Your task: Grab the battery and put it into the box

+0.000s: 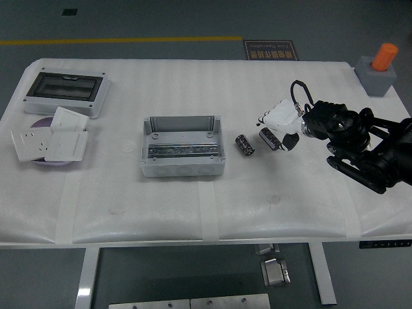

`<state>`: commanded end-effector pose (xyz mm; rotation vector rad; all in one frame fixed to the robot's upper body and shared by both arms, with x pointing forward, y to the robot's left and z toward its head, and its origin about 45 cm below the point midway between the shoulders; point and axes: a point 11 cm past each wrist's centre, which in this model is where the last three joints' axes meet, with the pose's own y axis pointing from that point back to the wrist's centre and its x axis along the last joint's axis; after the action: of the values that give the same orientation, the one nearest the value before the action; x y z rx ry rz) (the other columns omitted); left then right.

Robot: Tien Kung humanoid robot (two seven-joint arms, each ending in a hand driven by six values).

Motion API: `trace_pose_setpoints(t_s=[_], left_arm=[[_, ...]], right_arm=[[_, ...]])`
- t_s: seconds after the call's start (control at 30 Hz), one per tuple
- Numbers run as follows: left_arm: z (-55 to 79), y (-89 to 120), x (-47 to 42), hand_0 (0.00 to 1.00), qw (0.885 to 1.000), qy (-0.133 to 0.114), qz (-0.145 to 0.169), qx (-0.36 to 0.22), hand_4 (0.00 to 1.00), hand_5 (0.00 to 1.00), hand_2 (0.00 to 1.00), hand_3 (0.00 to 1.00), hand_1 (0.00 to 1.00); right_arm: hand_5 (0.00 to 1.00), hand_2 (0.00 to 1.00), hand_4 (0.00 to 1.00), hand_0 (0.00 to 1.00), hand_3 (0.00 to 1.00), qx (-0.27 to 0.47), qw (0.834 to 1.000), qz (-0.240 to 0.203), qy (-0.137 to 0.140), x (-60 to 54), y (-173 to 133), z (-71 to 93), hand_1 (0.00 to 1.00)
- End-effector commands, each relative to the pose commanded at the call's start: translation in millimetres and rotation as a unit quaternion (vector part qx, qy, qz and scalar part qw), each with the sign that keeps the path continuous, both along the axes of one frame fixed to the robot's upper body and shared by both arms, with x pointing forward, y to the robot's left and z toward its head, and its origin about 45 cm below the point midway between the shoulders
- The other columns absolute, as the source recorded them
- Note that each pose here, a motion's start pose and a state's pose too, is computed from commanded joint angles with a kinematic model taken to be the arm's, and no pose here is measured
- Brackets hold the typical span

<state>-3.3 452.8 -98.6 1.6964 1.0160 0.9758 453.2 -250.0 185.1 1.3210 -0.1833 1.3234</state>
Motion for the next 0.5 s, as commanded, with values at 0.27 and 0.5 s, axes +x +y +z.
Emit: trace_pose_setpoints(t_s=[0.27, 0.5], left_arm=[[0.9, 2.2, 0.4, 0.61, 1.0, 0.0, -0.003, 0.002, 0.437, 0.451, 0.45, 0.503, 0.651], [1.0, 2.5, 4.2, 0.609, 1.0, -0.003, -0.009, 0.002, 0.435, 0.45, 0.449, 0.503, 0.651]], right_arm=[[0.19, 0.872, 0.761, 0.778, 0.931, 0.005, 1.0, -0.01, 0.003, 0.5, -4.0, -5.4, 0.73], [0.196, 0.871, 0.764, 0.779, 0.926, 0.013, 1.0, -0.014, -0.001, 2.8, -2.6, -4.6, 0.728]])
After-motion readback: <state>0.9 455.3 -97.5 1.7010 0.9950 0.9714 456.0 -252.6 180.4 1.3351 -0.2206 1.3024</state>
